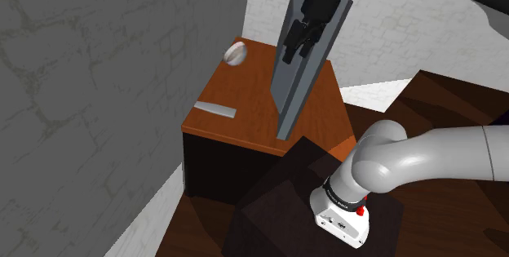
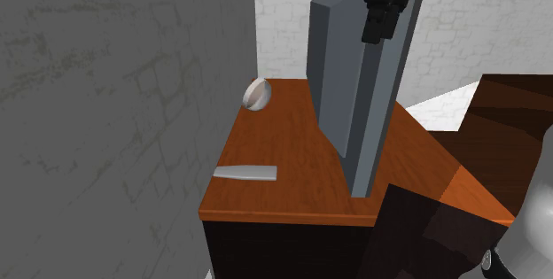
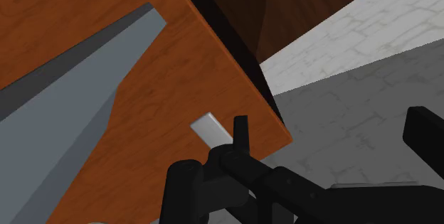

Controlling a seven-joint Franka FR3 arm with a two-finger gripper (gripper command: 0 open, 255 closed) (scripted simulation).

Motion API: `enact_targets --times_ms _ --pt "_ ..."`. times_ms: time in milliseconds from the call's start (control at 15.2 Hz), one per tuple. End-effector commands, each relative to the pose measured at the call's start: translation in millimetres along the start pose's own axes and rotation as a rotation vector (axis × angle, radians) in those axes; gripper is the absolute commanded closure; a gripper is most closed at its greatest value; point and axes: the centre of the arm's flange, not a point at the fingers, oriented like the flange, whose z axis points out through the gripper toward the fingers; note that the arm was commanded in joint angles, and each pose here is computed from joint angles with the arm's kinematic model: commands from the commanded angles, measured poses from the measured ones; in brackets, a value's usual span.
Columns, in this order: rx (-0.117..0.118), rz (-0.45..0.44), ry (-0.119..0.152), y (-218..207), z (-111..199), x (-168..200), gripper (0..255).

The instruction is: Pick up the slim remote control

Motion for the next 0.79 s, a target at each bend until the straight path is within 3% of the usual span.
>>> enact_targets --times_ms 0,726 --pt "0.0 0.0 0.0 0 0 0 0" --pt "-0.015 -0.141 -0.025 39 113 85 0"
